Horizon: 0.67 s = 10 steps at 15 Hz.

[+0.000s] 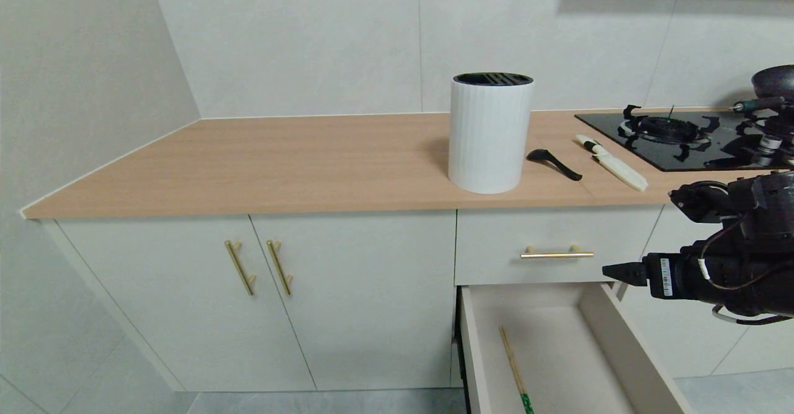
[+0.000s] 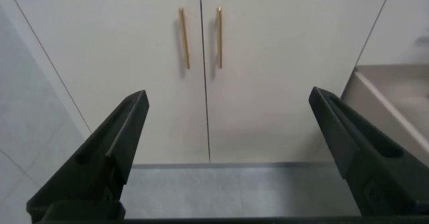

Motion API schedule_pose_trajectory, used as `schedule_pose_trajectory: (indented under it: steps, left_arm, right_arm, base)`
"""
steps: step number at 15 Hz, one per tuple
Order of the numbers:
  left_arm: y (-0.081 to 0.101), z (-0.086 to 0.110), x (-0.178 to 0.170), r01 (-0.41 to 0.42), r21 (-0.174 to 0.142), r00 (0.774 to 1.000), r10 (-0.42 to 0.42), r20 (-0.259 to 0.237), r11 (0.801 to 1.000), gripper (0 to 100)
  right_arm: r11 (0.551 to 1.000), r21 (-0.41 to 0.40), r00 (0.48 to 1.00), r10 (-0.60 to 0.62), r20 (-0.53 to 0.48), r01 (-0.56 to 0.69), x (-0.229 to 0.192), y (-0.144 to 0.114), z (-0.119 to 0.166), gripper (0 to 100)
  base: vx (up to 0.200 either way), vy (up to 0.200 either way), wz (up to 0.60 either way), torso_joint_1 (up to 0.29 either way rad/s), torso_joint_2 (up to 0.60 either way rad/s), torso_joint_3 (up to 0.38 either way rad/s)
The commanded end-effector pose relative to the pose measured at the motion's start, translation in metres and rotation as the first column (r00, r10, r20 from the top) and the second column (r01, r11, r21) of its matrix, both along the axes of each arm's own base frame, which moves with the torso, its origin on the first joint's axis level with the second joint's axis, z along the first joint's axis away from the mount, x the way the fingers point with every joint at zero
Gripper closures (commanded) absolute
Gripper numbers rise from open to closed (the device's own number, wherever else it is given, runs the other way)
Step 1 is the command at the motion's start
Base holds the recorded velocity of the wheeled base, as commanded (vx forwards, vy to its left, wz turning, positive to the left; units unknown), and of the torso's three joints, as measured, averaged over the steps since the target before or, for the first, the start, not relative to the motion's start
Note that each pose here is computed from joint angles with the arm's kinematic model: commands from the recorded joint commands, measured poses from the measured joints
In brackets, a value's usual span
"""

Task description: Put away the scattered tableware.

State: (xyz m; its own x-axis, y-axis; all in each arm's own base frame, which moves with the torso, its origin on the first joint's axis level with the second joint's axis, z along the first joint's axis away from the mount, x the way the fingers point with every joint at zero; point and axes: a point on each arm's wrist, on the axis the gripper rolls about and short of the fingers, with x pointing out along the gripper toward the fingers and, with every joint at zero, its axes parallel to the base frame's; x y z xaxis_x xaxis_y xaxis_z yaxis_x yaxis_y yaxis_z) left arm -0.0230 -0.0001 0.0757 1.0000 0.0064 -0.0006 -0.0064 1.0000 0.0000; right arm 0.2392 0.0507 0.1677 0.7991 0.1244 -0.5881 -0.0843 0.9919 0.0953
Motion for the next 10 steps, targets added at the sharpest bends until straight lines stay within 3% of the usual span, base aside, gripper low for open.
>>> schedule_pose_trajectory:
  steps: [1,10]
  left_arm:
    - [0.0,-0.0001,0.0,0.0,0.0,1.0,0.0,-0.001,1.0,0]
    - [0.0,-0.0001,0.0,0.0,0.0,1.0,0.0,-0.001,1.0,0]
  right_arm:
    - [1.0,0.0,1.0,0.001,-0.004,-0.001,0.0006,0.0005,-0.001,0]
    - [1.0,-0.003,1.0,0.011,-0.014,-0.011,0.0,0.0023,-0.004,0]
  base:
    - [0.0,0.0,0.0,0.183,-0.48,-0.29]
    - [0.0,0.0,0.0,0.217,-0.5,-0.29]
